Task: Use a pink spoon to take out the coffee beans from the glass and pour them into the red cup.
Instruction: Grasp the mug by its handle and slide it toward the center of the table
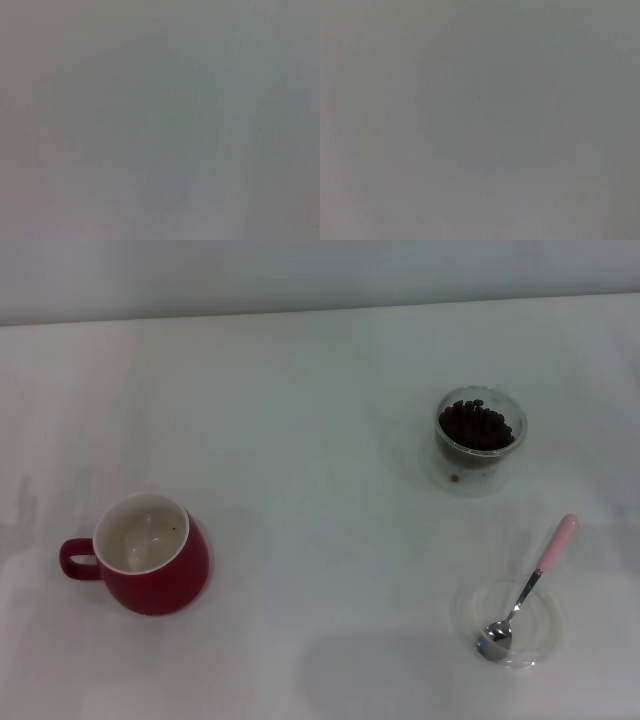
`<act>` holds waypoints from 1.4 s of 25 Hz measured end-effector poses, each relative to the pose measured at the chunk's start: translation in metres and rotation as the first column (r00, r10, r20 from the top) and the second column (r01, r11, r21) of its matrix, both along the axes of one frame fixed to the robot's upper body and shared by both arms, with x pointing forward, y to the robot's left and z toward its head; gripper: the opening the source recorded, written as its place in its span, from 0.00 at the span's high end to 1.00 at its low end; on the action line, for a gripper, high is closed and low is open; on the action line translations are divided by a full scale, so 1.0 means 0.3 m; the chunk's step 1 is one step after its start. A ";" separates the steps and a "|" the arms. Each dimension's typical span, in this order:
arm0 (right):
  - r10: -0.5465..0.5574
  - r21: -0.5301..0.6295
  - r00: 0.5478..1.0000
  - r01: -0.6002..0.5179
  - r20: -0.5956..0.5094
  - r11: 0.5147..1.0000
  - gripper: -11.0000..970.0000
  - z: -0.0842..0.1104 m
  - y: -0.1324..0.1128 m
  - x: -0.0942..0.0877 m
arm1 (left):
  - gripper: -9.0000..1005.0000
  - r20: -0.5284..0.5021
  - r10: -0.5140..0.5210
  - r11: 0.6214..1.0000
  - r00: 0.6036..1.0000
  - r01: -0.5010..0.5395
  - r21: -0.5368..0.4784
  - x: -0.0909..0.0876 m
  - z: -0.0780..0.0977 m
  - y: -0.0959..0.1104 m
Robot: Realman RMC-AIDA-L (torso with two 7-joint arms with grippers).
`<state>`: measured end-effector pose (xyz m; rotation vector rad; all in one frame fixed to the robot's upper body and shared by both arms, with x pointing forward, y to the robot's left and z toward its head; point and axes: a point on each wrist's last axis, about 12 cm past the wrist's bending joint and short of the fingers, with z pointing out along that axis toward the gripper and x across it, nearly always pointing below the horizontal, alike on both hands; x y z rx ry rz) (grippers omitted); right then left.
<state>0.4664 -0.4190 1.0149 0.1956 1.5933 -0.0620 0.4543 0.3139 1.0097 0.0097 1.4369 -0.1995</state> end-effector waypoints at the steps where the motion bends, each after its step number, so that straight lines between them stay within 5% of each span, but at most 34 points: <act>1: 0.000 -0.001 1.000 0.000 0.000 1.000 0.17 0.000 0.000 0.000 | 0.43 0.000 0.000 1.000 1.000 0.000 0.000 0.000 0.000 0.000; 35: 0.000 -0.002 1.000 0.000 -0.002 1.000 0.17 0.000 -0.001 0.000 | 0.43 0.019 -0.016 1.000 1.000 0.016 0.001 -0.032 0.001 0.000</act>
